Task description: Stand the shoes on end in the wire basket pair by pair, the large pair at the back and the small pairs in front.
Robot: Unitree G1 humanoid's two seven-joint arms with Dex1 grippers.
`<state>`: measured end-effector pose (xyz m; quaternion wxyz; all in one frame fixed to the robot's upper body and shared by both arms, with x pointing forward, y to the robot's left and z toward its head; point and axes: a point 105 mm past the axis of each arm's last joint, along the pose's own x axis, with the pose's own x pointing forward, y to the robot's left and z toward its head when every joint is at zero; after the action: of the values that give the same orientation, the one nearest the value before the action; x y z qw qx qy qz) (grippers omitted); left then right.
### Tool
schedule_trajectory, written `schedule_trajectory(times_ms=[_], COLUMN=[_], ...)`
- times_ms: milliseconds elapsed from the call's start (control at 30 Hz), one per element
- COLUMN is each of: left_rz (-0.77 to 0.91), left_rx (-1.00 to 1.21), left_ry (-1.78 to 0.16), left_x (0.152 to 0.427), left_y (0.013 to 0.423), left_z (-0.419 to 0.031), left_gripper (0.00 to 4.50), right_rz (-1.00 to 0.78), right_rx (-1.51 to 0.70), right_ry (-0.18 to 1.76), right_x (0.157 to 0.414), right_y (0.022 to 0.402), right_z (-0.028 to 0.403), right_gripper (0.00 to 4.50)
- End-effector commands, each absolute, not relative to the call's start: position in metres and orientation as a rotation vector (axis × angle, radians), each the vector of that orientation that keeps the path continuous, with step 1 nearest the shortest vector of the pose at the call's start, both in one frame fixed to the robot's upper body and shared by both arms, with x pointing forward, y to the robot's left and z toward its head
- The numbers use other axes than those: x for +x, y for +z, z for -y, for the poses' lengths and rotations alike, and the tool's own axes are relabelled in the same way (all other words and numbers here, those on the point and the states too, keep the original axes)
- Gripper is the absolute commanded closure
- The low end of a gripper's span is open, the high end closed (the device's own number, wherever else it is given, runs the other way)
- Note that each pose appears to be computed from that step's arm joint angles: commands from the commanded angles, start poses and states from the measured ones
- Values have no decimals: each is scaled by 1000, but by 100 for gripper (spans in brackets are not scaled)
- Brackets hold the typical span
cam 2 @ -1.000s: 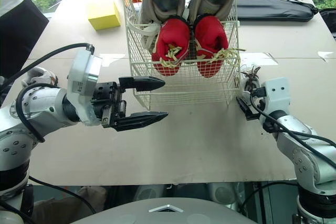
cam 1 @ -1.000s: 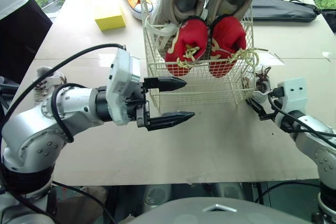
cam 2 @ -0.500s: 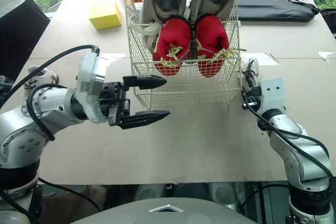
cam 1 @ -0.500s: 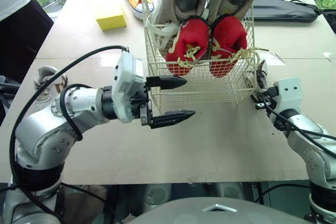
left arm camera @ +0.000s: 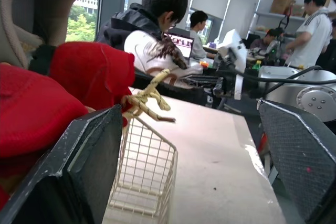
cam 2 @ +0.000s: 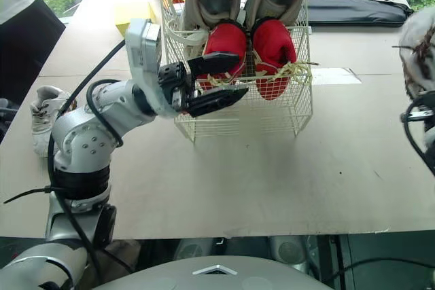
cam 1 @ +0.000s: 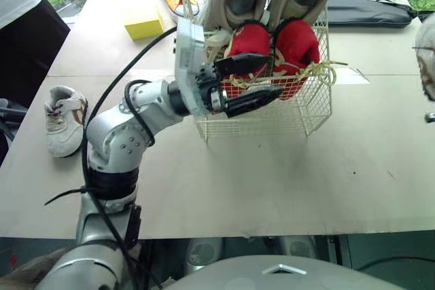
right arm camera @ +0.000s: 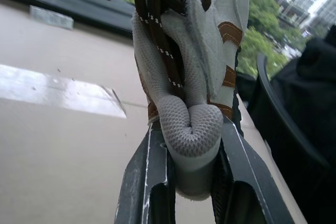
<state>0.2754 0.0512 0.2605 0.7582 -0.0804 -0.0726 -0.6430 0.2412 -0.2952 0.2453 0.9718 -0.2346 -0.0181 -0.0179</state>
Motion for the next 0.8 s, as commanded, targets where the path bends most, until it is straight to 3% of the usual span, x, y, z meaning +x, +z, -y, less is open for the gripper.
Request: schedule_trajectory(times_ms=[33,100,233,367,533,800], left_rz=[112,79,10,-82,-289,-485], left_rx=[-224,-232,-236,-223,-96,-3], left_ry=[-1446,-1469,-1528,-1593,-1663,-1751], left_x=[280,281,281,275,262,247], left_y=[281,285,302,312,297,284], left_z=[-57,-59,-75,-81,-76,-60], left_gripper=[0,0,0,0,0,0], right_rz=[144,97,-56,-114,-72,93], right_rx=[-685,-706,-741,-771,-842,-1001], right_ry=[358,463,848,1146,1379,1646], right_x=[207,199,177,173,184,201], right_y=[297,298,302,300,295,303], right_z=[260,257,232,203,178,143], right_gripper=[442,443,445,446,447,447])
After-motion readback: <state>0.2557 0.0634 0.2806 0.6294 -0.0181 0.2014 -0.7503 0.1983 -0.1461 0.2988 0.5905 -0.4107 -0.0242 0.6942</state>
